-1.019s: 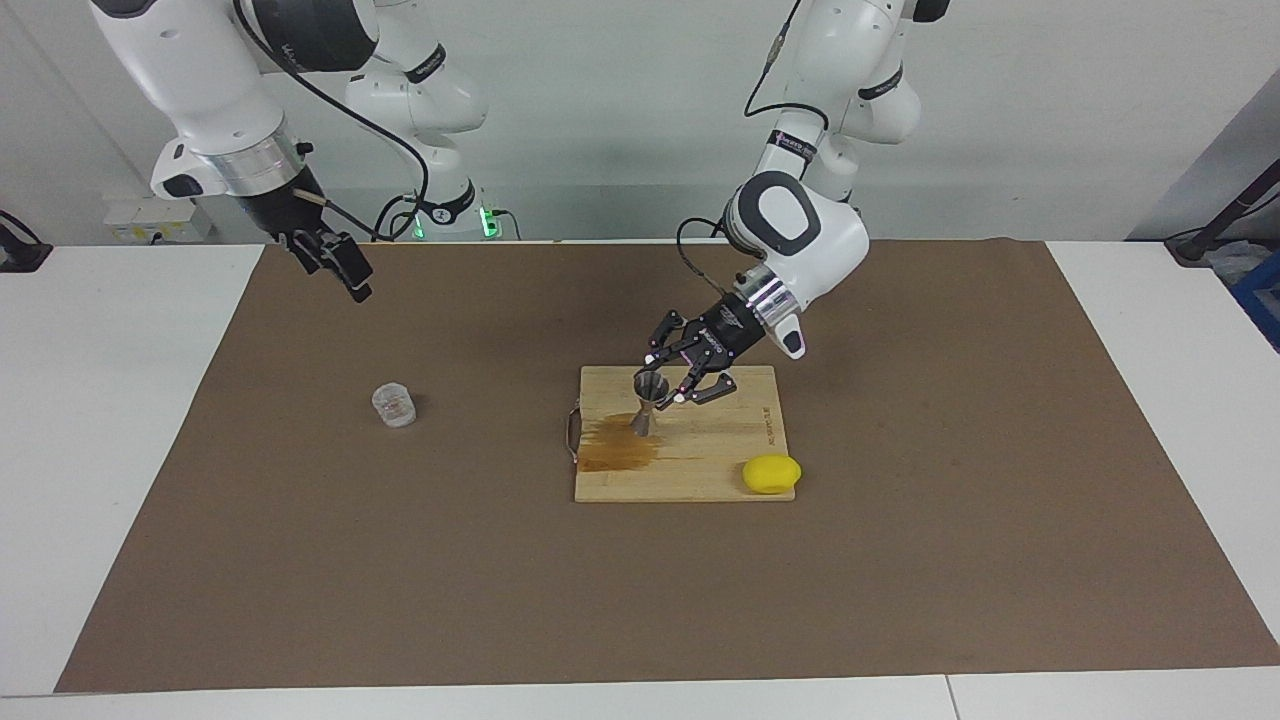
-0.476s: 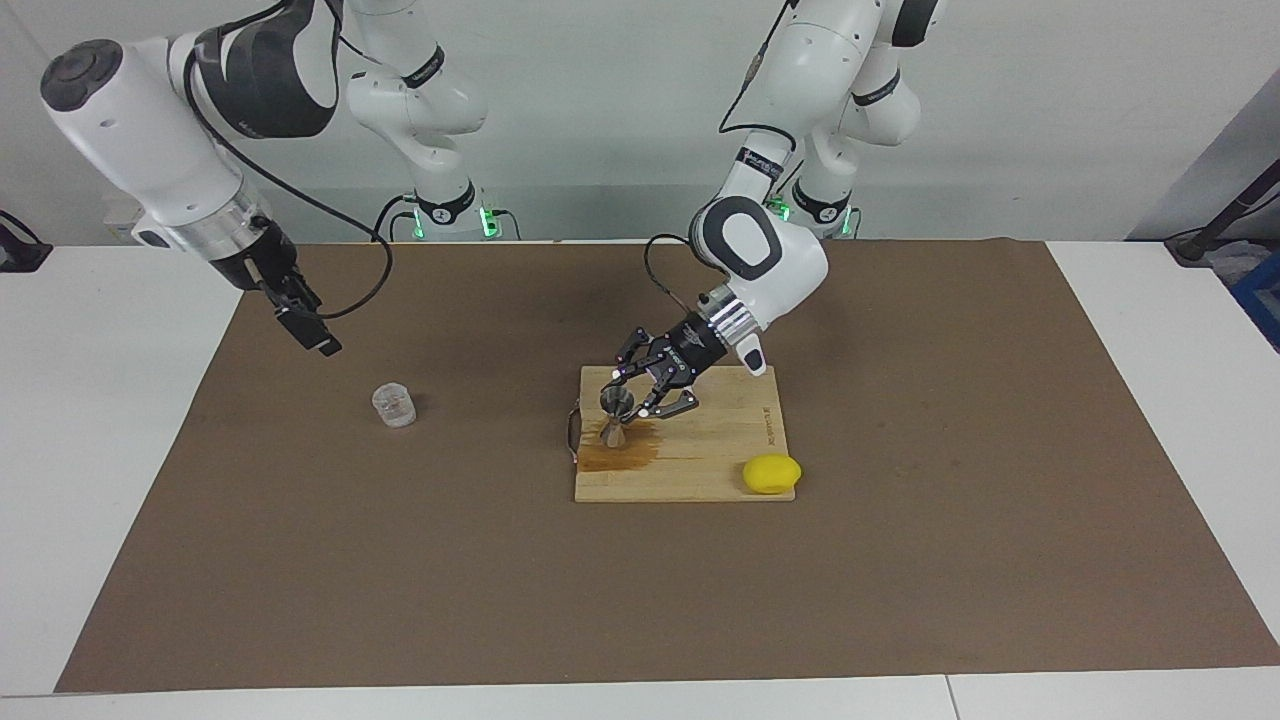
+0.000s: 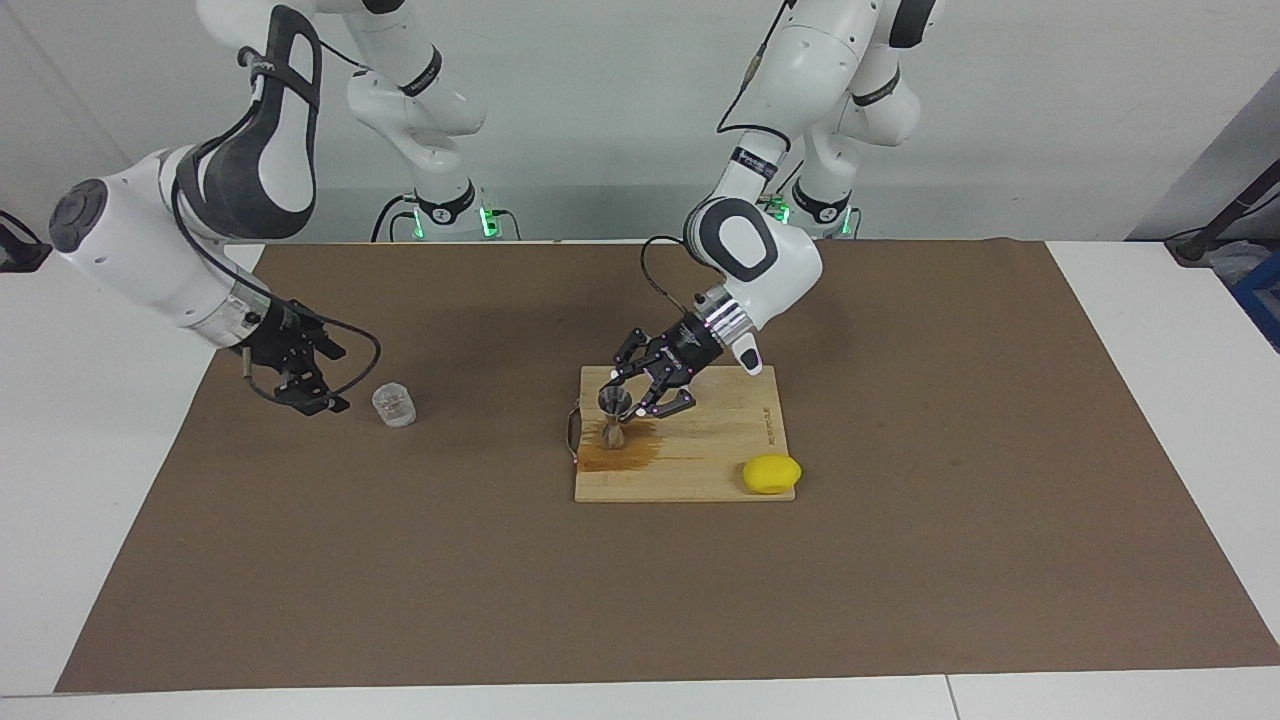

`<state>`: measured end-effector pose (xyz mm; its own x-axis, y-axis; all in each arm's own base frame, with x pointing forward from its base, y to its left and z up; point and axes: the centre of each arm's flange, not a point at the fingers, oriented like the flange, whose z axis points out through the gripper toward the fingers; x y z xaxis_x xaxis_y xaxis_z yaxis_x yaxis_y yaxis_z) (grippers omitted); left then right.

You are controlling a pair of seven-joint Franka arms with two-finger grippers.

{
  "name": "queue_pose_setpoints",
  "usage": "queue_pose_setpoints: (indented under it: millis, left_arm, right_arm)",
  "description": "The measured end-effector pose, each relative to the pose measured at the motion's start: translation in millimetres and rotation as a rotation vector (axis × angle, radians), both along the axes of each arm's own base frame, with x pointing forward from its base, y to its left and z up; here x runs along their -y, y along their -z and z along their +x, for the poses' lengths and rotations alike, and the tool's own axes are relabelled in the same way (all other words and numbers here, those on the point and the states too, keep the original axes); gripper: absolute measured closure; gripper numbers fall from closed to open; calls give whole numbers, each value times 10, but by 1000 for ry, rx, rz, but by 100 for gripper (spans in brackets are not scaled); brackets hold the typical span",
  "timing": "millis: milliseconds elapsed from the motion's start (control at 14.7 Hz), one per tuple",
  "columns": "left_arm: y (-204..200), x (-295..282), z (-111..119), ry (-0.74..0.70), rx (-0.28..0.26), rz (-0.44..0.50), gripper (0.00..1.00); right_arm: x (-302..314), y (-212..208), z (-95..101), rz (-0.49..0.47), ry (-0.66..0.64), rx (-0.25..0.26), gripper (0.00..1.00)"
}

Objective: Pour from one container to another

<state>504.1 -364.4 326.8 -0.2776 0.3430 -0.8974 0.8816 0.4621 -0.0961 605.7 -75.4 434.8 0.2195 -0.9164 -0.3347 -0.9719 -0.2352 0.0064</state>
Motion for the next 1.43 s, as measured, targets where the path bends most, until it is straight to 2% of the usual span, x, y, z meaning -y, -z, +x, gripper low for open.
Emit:
queue_pose_setpoints:
  millis: [408,679,815,1155,1427]
  left_arm:
    - [82,18,-78,14,9,15,51]
    - [87,10,-76,16,15,19,51]
    - [87,9,-76,24,30,26,51]
    - [84,10,-74,32,46,33,3]
    - [28,29,-74,37,59,28,0]
  right_arm:
    - [324,576,-48,110,138,-48,5]
    - [371,918,-230,136,173,-96,5]
    - [374,1010,-298,142,157,-97,5]
    - [425,1246,-453,199,101,-77,4]
    - [581,1570,-549,284,93,-69,3]
